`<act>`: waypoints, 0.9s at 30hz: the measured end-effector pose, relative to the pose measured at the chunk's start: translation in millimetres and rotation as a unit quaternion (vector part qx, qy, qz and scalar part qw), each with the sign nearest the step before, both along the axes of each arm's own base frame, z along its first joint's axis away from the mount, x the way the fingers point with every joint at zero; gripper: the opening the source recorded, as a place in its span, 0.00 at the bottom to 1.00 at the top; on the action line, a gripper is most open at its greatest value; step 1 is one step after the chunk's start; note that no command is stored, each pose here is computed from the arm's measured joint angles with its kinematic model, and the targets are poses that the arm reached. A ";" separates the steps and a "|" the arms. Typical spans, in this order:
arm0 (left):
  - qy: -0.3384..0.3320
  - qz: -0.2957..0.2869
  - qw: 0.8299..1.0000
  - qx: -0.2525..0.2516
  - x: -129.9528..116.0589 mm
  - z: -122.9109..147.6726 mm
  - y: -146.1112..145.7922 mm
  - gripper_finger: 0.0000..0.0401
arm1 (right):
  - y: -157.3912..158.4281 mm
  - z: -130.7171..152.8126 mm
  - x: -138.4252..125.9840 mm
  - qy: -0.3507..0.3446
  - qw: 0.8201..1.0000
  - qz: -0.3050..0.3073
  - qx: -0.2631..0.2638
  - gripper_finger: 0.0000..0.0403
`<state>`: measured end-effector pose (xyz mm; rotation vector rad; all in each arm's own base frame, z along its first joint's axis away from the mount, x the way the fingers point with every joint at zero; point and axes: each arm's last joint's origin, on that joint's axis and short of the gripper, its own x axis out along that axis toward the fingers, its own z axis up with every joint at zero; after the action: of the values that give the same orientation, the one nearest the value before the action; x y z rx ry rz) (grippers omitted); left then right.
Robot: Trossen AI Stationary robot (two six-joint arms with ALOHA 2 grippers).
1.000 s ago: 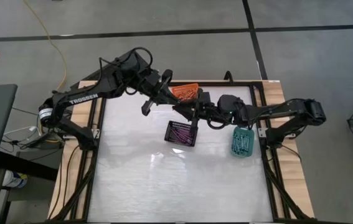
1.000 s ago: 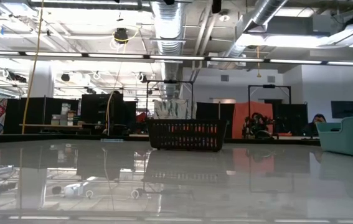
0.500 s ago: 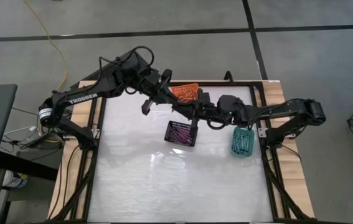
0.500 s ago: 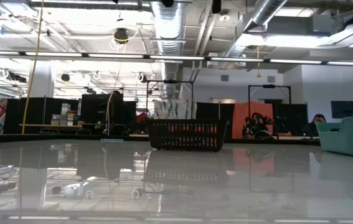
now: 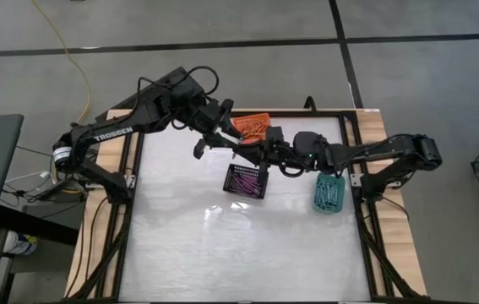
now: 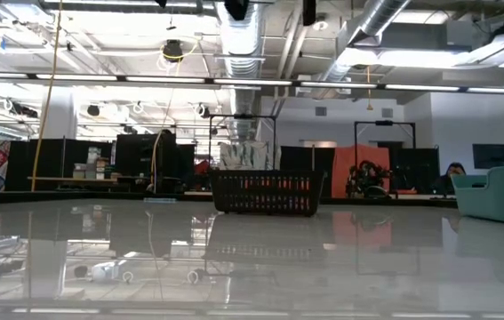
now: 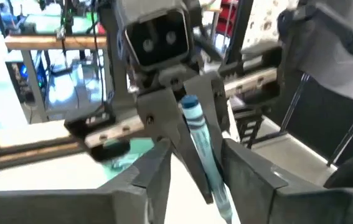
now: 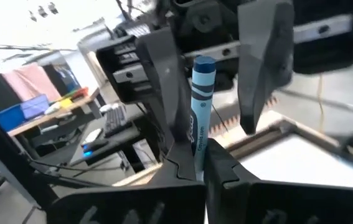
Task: Sort crayons
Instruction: Put the blue green crayon into the green bin
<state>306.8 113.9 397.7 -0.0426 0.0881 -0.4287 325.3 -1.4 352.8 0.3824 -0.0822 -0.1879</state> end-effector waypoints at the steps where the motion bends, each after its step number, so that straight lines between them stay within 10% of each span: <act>1: 0.006 0.001 1.000 0.003 -0.4 -1.9 1.1 0.34 | 0.2 -1.3 -0.9 0.009 1.000 -0.003 0.009 0.00; 16: 0.065 0.099 0.993 0.016 -28.6 -23.7 54.9 0.42 | 0.9 -2.5 -80.4 0.184 0.957 -0.172 0.145 0.00; 27: 0.156 0.223 0.962 0.004 -42.8 -94.7 87.6 0.42 | 18.1 -38.1 -137.3 0.335 0.835 -0.316 0.301 0.00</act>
<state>264.0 201.4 303.0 -0.1196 0.3830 0.0339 188.1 16.7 314.7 0.8941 0.5726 -1.0140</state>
